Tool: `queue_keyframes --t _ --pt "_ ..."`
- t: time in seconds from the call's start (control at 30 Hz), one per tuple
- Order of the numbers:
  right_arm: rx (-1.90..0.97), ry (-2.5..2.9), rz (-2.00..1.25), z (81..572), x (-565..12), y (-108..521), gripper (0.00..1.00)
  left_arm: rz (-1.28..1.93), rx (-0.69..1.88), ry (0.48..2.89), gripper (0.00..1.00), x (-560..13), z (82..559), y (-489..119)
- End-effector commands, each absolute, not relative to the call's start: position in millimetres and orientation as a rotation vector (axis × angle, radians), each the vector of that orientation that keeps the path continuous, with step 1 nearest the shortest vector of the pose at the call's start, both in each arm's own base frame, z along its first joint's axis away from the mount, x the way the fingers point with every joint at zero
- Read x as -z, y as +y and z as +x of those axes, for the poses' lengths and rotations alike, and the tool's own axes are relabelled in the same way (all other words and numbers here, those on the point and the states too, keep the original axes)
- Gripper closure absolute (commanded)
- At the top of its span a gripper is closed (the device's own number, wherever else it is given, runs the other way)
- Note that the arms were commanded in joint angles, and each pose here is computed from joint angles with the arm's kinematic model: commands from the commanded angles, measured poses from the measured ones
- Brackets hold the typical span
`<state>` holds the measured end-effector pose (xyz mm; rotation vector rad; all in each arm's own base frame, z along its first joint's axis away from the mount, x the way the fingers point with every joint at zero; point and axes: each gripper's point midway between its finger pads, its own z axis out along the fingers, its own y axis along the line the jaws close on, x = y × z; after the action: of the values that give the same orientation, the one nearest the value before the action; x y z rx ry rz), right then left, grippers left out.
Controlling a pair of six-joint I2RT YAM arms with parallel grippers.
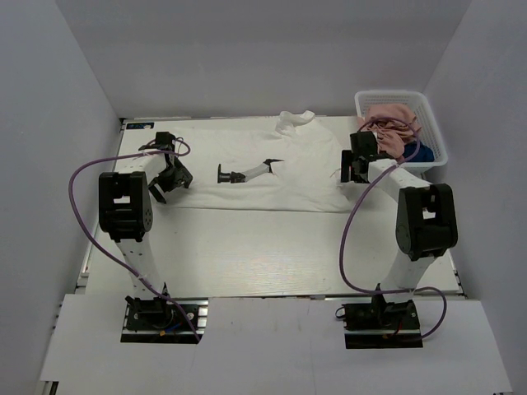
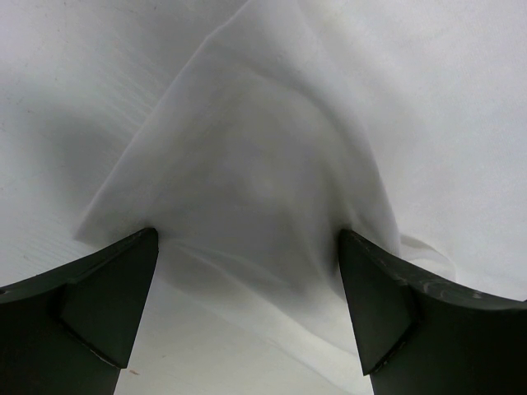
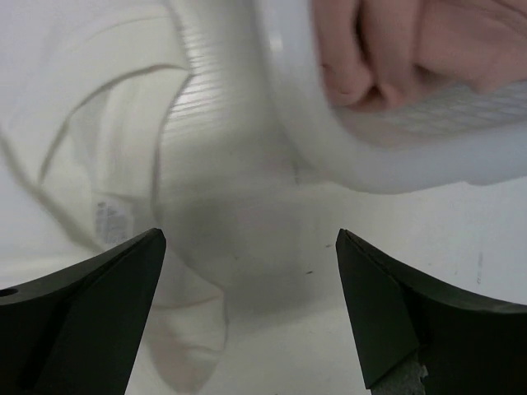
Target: Fold and stack the t-shirts
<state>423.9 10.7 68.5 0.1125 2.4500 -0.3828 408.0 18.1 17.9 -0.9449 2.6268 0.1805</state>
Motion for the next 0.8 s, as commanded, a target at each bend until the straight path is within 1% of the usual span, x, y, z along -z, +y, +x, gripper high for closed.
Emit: queue_keyframes --t 0.0,0.03,0.07,0.1,0.17,0.2,0.27,0.47,0.6,0.77 --pt "0.107 2.381 -0.074 438.8 -103.1 55.9 0.1 -0.955 -0.253 2.658 0.0 -17.8 388.4 28.3" --pt "0.05 2.351 -0.112 429.4 -115.9 63.7 0.1 -0.952 -0.229 2.646 0.0 -23.4 392.4 26.5" --pt "-0.013 2.307 -0.165 431.9 -124.7 73.9 0.1 -0.952 -0.229 2.646 0.0 -23.5 392.4 26.5" --pt "-0.182 2.281 -0.24 425.8 -131.1 101.3 0.1 -0.951 -0.223 2.635 0.0 -28.0 393.5 26.5" --pt "-0.401 2.194 -0.323 408.4 -144.5 137.0 0.1 -0.934 -0.211 2.623 0.0 -34.0 397.5 22.3" --pt "-0.495 2.19 -0.351 398.1 -141.5 149.7 0.1 -0.919 -0.214 2.612 0.0 -40.7 400.1 19.6" --pt "-0.567 2.212 -0.344 388.6 -132.0 161.1 0.1 -0.928 -0.194 2.601 0.0 -43.7 403.8 17.7" --pt "-0.619 2.357 -0.298 381.4 -81.8 171.0 0.1 -0.939 -0.188 2.591 0.0 -47.2 401.4 17.4" --pt "-0.57 2.421 -0.235 387.2 -57.3 162.6 0.1 -0.955 -0.199 2.61 0.0 -37.5 392.7 17.1" --pt "-0.481 2.558 -0.141 371.1 -22.1 149.2 0.1 -0.986 -0.205 2.641 0.0 -26.8 377.4 15.0"
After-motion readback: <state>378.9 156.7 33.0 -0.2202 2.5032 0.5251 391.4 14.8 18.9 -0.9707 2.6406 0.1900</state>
